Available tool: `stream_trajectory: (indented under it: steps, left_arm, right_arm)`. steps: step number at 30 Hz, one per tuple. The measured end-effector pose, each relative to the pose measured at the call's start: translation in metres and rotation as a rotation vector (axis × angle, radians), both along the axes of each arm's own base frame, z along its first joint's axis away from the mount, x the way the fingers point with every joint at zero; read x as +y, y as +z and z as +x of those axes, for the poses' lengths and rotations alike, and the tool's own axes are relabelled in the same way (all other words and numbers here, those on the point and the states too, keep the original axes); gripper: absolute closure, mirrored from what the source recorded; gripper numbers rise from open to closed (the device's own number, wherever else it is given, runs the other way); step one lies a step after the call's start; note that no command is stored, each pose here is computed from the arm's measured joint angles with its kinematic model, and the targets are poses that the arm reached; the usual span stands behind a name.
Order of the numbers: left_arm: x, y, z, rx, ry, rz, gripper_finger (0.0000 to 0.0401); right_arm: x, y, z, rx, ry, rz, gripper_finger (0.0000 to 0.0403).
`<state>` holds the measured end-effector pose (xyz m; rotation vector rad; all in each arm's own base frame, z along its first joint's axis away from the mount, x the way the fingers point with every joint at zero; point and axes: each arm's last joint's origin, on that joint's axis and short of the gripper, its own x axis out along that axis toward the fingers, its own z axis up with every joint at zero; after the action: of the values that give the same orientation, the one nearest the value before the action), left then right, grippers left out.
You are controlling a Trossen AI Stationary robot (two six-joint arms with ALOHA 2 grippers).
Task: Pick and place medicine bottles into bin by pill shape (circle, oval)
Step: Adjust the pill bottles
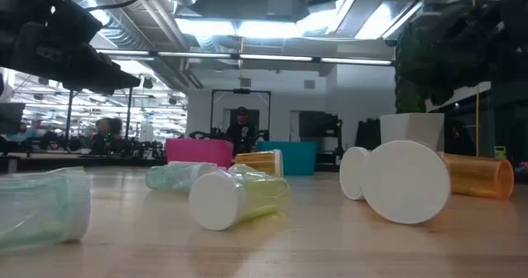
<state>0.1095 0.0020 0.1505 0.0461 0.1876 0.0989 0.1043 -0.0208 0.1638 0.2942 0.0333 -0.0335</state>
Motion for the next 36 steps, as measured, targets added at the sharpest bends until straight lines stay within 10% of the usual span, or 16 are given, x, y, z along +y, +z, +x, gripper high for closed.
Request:
stream_trajectory:
  steps: [11,36]
  left_arm:
    - [0.0,0.02,0.002,-0.243,0.029,-0.292,0.0401]
    - [0.005,0.022,0.001,-0.269,0.18,-0.222,0.0401]
  right_arm:
    - [0.0,-0.006,0.0,0.064,0.008,0.018,0.0178]
    - [-0.002,-0.014,0.006,0.149,-0.006,0.004,0.0178]
